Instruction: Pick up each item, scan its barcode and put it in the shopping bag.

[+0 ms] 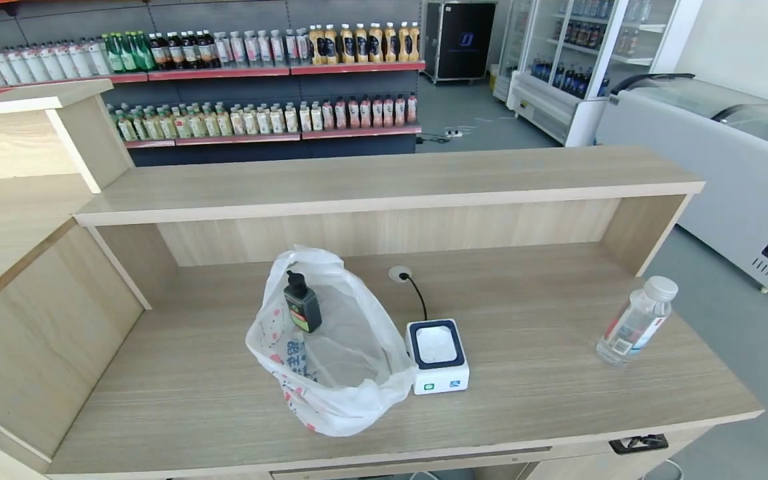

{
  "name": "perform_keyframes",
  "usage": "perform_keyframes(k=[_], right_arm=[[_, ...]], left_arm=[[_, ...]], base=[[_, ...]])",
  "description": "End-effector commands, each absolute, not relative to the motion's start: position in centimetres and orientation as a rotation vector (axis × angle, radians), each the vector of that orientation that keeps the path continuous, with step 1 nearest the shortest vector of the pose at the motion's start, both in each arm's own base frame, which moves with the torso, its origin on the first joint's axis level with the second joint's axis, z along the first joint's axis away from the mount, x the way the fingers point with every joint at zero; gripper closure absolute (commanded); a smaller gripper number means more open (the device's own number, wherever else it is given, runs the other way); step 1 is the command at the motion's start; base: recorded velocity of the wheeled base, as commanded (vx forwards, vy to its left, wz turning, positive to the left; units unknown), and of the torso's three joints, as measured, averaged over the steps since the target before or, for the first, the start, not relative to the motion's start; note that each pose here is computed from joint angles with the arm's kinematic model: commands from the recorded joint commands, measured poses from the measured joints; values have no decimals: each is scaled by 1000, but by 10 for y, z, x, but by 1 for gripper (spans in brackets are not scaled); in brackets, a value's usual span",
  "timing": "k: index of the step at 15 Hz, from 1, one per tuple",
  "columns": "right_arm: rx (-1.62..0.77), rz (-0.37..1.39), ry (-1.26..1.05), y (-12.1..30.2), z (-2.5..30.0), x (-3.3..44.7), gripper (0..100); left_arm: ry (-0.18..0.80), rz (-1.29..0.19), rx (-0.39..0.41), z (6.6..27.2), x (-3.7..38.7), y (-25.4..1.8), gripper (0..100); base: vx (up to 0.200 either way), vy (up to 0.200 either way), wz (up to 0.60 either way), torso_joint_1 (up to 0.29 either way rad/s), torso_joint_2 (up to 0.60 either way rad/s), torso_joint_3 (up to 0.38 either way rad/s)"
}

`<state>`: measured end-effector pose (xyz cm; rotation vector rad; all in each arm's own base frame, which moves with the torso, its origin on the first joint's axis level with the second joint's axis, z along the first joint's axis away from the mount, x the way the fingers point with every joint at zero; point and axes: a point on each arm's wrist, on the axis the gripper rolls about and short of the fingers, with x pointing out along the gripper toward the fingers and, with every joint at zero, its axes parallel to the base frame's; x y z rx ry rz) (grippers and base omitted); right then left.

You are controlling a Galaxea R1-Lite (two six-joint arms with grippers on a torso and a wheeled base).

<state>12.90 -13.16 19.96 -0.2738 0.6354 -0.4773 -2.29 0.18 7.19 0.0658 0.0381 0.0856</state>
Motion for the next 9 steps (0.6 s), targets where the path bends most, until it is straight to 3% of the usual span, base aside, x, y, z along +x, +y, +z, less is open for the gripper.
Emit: perform_keyframes(k=[1,4,9], right_arm=[[-217,-332,649,-173,150,146,0],[-193,-177,599,-181,138,155,0],[-224,-66,556,-182,123,185,0]], left_arm=[[38,86,66,72,-23,2,0],[38,86,66,72,-23,2,0],[38,86,66,72,-23,2,0]], base=[[0,0,0,0,0,0],[0,0,0,0,0,0],[0,0,0,0,0,0]])
